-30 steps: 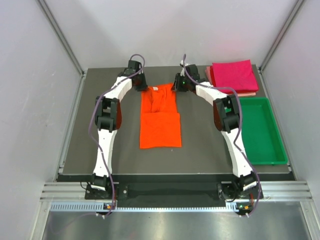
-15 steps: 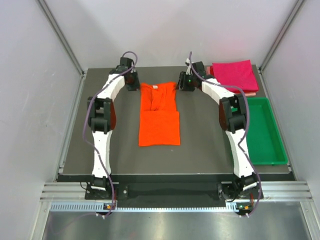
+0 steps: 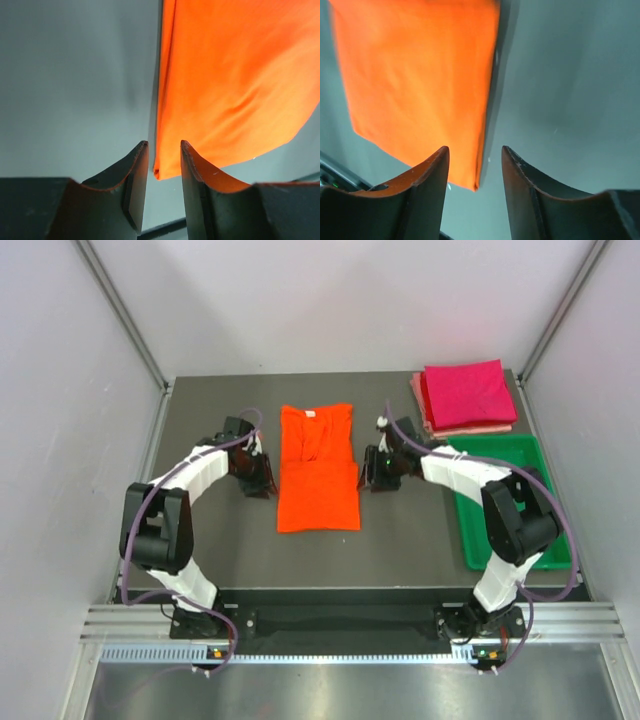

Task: Fold and stack the t-shirts
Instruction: Fold the tshirt

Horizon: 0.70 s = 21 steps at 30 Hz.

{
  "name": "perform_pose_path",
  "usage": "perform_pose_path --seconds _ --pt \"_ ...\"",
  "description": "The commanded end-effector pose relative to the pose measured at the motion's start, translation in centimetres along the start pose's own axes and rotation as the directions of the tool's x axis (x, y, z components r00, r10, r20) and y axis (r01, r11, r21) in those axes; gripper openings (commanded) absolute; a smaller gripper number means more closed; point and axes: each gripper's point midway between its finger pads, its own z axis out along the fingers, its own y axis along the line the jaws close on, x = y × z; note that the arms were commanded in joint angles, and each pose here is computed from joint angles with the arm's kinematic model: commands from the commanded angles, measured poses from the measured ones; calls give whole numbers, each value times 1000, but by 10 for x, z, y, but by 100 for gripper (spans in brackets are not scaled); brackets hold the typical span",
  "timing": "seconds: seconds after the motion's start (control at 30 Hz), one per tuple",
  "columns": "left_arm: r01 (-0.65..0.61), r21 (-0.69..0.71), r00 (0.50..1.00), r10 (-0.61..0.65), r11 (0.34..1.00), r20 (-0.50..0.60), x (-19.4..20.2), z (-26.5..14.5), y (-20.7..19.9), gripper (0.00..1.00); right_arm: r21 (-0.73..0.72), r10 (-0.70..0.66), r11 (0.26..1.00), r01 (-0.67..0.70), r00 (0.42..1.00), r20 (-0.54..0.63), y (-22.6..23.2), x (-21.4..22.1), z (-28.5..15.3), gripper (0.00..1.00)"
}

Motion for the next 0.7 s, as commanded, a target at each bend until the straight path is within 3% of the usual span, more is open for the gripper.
perform_pose_path --seconds 0.0,0.2,0.37,0.67 --pt "-29 86 998 24 996 58 -12 8 -15 37 -31 -23 999 24 999 30 15 17 -1 46" --pt "-59 86 997 54 995 59 -45 35 -19 34 -37 -87 995 87 996 23 10 22 11 39" --pt "-90 79 991 82 993 103 -78 44 -25 31 -16 -173 984 175 982 76 9 -3 20 39" --pt "-100 39 992 97 994 81 -92 66 -18 26 17 -215 977 214 973 84 5 -43 47 35"
